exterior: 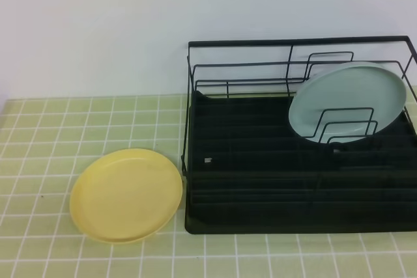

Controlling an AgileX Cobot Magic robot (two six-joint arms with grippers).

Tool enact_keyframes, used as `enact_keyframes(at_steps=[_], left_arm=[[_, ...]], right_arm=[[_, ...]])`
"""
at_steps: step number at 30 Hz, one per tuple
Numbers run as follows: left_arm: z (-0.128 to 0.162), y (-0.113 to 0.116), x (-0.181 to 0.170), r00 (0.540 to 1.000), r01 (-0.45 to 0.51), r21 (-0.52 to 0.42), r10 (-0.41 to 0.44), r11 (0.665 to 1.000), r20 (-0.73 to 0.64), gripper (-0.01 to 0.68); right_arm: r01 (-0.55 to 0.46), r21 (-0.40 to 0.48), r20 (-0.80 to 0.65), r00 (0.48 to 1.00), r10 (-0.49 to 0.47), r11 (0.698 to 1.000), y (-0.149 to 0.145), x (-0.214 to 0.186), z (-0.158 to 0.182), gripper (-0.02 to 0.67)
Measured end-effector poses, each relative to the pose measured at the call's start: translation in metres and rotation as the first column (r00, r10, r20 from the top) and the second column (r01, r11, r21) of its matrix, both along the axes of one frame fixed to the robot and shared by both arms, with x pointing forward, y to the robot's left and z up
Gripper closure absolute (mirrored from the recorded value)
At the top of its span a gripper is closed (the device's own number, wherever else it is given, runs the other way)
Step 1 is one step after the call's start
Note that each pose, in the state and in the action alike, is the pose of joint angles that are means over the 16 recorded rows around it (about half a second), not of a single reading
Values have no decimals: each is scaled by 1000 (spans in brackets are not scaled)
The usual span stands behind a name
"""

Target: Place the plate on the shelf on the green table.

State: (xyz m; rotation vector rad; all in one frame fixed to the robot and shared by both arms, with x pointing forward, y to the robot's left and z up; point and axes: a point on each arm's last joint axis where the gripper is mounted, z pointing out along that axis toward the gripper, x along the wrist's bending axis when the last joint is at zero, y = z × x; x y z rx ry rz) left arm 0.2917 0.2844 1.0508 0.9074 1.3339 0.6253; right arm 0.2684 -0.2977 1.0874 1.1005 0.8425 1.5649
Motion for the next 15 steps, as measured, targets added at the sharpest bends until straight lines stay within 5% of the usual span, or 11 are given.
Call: enact_keyframes(at_steps=[9,15], left_arm=[[17,-7,39,961,117,142,-75,983,-268,675],[23,-9,80,885,185,178,-85,966,-457,675]], right_arm=[[-165,-142,-207,969,134,976,16,17,3,651],[-361,-216,-436,867,241,907,30,38,1,651]])
